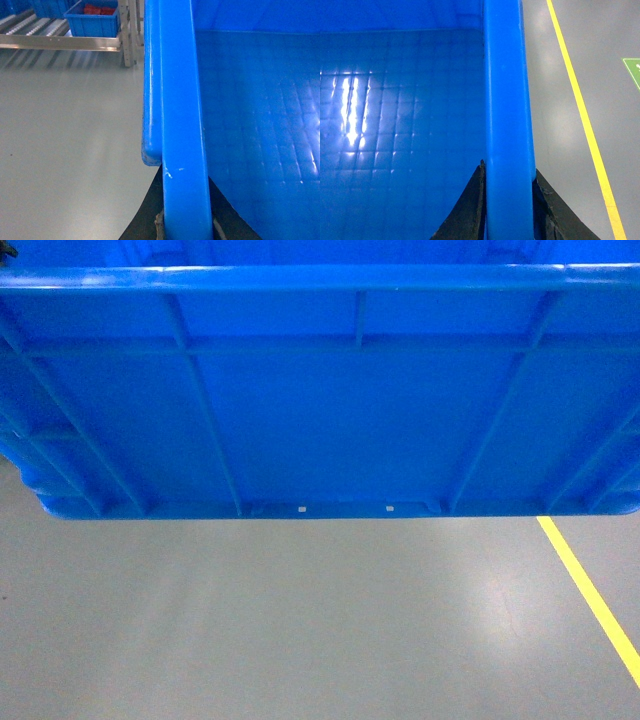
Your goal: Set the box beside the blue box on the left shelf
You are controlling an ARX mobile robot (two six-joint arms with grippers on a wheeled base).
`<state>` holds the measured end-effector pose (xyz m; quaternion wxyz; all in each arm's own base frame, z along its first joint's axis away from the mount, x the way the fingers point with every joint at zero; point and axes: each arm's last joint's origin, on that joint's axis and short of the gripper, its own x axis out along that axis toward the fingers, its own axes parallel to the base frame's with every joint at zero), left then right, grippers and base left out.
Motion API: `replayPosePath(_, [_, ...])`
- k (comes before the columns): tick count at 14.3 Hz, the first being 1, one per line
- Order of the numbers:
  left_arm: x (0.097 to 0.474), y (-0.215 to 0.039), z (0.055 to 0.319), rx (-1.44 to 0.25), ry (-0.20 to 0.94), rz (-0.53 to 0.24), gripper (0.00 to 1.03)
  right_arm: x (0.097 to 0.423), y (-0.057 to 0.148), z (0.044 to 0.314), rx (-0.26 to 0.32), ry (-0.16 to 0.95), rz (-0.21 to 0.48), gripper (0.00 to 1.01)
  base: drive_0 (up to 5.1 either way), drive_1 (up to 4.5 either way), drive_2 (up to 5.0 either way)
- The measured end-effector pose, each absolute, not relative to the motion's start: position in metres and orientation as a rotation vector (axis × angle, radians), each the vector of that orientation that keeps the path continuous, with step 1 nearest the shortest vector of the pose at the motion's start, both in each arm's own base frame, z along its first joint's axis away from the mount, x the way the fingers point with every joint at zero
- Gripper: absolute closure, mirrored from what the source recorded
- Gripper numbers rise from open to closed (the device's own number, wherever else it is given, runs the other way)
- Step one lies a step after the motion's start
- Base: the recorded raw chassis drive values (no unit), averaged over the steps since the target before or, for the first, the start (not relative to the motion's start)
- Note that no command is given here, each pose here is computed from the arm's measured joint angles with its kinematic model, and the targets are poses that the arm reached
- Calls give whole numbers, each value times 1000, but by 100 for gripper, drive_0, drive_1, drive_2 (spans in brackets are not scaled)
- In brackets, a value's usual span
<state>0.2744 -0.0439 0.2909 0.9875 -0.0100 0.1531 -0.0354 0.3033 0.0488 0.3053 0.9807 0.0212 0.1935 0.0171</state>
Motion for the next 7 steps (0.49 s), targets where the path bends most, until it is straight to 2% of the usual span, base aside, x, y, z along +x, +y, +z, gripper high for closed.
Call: replayPosePath(7, [274, -44, 291, -21, 307, -70, 97, 303, 49, 306, 43, 387, 35, 83, 6, 440, -427])
